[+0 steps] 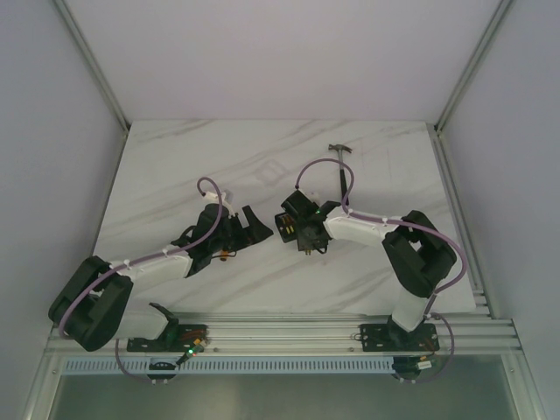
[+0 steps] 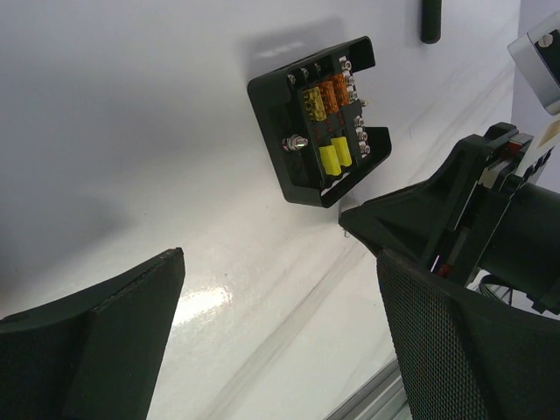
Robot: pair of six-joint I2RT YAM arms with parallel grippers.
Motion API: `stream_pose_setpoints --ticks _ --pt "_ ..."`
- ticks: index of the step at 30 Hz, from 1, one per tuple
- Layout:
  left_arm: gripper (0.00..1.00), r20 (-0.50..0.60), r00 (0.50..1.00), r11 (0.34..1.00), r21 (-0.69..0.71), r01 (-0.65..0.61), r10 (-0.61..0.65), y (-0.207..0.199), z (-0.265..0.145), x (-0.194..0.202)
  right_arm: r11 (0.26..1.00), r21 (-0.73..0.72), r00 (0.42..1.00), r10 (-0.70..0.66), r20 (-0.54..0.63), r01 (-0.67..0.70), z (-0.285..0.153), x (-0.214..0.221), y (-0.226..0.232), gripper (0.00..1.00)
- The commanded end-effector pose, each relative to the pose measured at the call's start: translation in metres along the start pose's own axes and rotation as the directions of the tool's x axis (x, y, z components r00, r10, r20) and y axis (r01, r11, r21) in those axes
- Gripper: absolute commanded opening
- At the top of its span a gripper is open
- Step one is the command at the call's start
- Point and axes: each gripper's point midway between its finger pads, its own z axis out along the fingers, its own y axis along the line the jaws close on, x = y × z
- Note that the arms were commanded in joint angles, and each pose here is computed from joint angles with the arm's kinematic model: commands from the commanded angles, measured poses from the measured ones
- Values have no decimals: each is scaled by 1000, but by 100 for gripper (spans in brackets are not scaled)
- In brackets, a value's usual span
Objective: Snap on the fuse box
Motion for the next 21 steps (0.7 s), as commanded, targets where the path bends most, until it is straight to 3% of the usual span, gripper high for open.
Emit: stream_pose_setpoints --ticks 1,11,21 --pt "100 4 1000 1000 4 -11 11 -4 1 -5 999 49 997 5 -81 -1 4 24 -12 36" --pt "100 -2 1000 1000 9 -9 9 -5 1 -4 999 50 997 -12 -77 16 2 24 -7 23" --pt "93 14 999 988 148 -34 32 -31 0 2 999 -46 996 30 86 -26 -36 -14 10 20"
